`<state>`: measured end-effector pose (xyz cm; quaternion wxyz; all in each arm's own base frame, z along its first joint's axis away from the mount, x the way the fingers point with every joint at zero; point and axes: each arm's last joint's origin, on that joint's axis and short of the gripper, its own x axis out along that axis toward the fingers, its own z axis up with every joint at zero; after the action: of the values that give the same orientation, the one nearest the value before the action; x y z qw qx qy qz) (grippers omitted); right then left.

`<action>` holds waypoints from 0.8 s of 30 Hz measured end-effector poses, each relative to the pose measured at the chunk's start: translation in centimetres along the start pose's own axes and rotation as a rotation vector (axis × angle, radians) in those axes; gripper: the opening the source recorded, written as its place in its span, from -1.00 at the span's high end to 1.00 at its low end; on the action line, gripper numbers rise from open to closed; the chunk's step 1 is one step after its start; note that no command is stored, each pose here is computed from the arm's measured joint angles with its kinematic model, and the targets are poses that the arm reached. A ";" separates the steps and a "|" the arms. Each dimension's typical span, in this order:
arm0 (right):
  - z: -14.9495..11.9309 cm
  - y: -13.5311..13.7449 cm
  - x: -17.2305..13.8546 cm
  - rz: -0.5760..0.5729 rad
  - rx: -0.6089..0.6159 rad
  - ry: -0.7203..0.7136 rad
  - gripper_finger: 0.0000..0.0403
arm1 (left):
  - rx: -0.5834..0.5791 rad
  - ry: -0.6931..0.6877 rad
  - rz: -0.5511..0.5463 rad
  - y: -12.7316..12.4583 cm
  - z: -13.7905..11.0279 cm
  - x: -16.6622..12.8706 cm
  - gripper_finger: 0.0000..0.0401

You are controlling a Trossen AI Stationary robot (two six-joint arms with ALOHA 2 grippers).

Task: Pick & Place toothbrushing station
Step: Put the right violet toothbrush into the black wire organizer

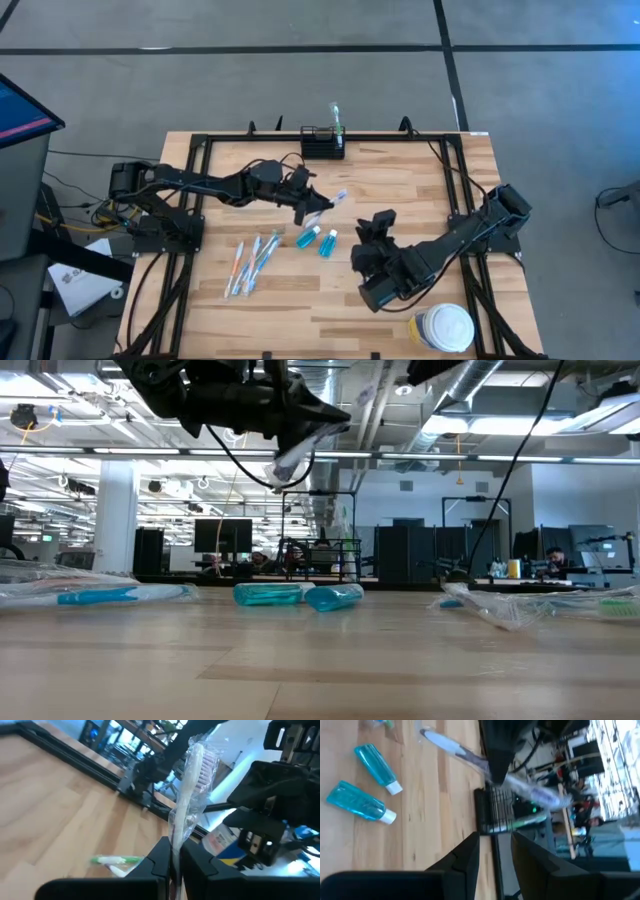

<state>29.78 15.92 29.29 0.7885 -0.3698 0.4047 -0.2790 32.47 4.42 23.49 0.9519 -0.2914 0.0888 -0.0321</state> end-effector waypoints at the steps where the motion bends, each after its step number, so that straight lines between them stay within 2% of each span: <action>1: -0.1 0.0 0.0 -0.002 0.016 0.005 0.49 | 0.010 -0.009 0.012 0.0 0.0 0.0 0.92; 10: -1.6 1.5 1.0 -0.018 0.072 0.042 0.49 | 0.103 -0.100 0.058 0.8 1.2 -0.3 0.92; 20: -4.1 3.4 2.6 -0.058 0.127 0.090 0.49 | 0.166 -0.220 0.114 3.5 2.1 -2.0 0.92; 24: -5.1 3.9 3.7 -0.078 0.159 0.119 0.49 | 0.235 -0.284 0.143 4.2 2.6 -2.6 0.92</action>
<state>27.92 13.60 22.54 0.7783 -0.3045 0.4128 -0.3622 30.49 9.61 23.68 0.9822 -0.1727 -0.0303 0.0671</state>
